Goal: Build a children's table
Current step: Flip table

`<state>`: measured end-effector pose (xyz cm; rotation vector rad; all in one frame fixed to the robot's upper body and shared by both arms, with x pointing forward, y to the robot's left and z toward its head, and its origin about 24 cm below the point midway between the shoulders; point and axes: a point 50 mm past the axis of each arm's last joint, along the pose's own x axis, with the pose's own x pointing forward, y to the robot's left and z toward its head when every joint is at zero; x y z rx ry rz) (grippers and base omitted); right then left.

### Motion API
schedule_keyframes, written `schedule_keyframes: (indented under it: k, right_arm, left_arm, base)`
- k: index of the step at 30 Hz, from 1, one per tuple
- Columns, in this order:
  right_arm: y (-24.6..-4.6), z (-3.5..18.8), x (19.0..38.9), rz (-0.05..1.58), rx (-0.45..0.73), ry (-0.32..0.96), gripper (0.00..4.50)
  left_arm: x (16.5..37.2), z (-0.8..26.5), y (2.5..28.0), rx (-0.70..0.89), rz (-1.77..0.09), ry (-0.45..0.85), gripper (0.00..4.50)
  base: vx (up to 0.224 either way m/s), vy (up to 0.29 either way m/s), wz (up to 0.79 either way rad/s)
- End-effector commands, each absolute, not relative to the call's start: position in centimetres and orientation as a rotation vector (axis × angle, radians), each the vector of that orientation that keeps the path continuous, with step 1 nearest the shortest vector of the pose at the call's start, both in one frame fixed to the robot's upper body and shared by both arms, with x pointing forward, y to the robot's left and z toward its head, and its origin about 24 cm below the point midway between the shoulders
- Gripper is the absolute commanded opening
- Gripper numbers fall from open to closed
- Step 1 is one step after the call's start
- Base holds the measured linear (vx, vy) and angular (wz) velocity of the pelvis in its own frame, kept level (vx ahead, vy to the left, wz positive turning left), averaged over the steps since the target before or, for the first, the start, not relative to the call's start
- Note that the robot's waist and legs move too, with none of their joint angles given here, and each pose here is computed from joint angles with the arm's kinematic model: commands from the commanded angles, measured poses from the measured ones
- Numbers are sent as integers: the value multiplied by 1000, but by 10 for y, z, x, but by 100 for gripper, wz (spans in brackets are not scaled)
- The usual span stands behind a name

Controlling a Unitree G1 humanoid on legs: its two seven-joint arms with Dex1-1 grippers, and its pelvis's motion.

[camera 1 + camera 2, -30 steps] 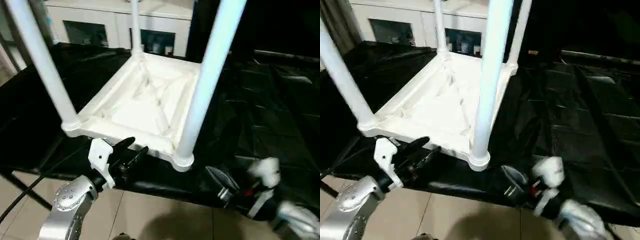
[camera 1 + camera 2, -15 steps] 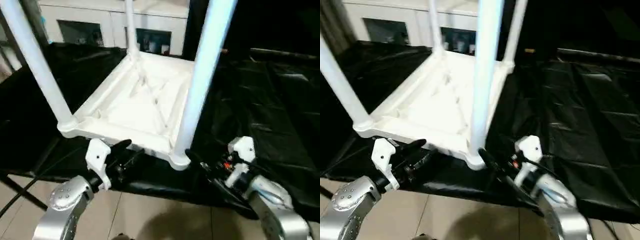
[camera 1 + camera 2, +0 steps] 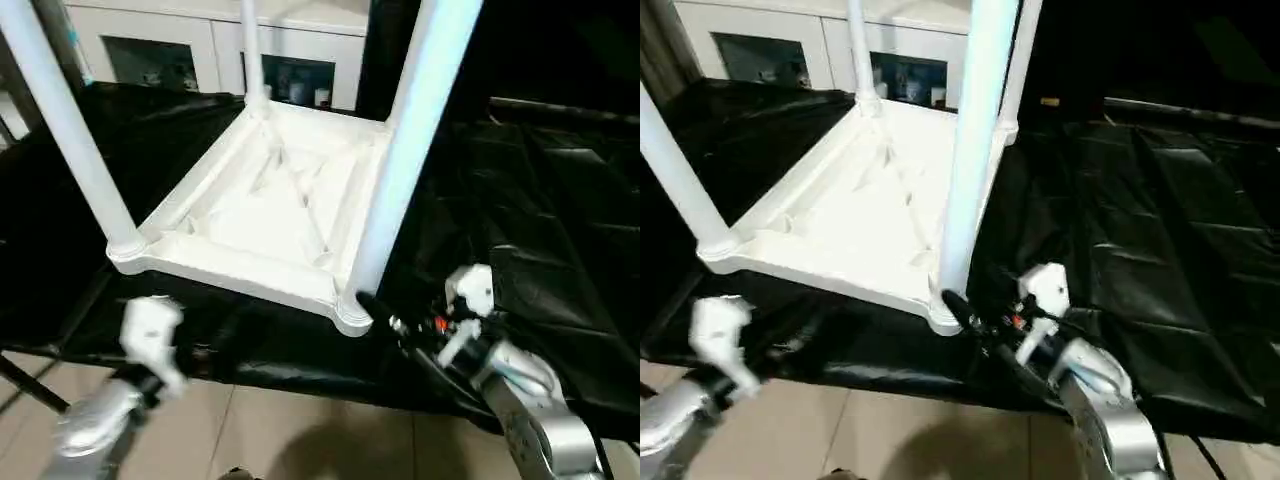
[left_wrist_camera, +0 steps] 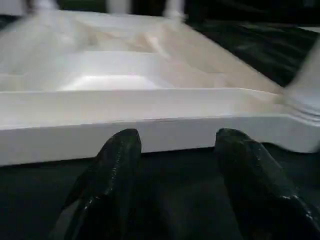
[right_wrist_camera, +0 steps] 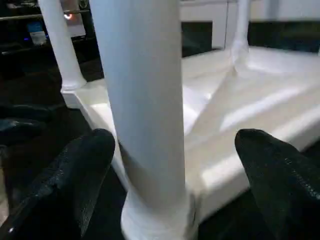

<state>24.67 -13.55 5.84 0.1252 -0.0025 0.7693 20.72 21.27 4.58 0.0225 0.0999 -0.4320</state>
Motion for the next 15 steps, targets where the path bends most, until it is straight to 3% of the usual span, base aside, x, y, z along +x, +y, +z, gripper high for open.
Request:
schedule_keyframes:
  k: [1, 3, 9, 10, 12, 15]
  right_arm:
    - [-132, 58, 254, 775, 89, -12, 431]
    - [-131, 59, 256, 768, 83, -15, 431]
    - [-124, 57, 276, 699, 135, -25, 431]
    - [-124, 57, 279, 685, 151, -33, 401]
    - [-124, 58, 280, 676, 159, -37, 401]
    - [-127, 60, 283, 649, 188, -56, 370]
  left_arm:
    - [204, 54, 234, 43, -328, 65, 308]
    - [204, 54, 239, 46, -302, 65, 308]
    - [217, 69, 294, 141, 45, 37, 354]
    - [222, 73, 300, 141, 84, 35, 356]
    - [225, 75, 303, 139, 104, 36, 356]
    - [244, 85, 309, 180, 94, 34, 394]
  base:
    - [0, 0, 0]
    - [0, 0, 0]
    - [0, 0, 0]
    - [0, 0, 0]
    - [0, 0, 0]
    - [0, 0, 0]
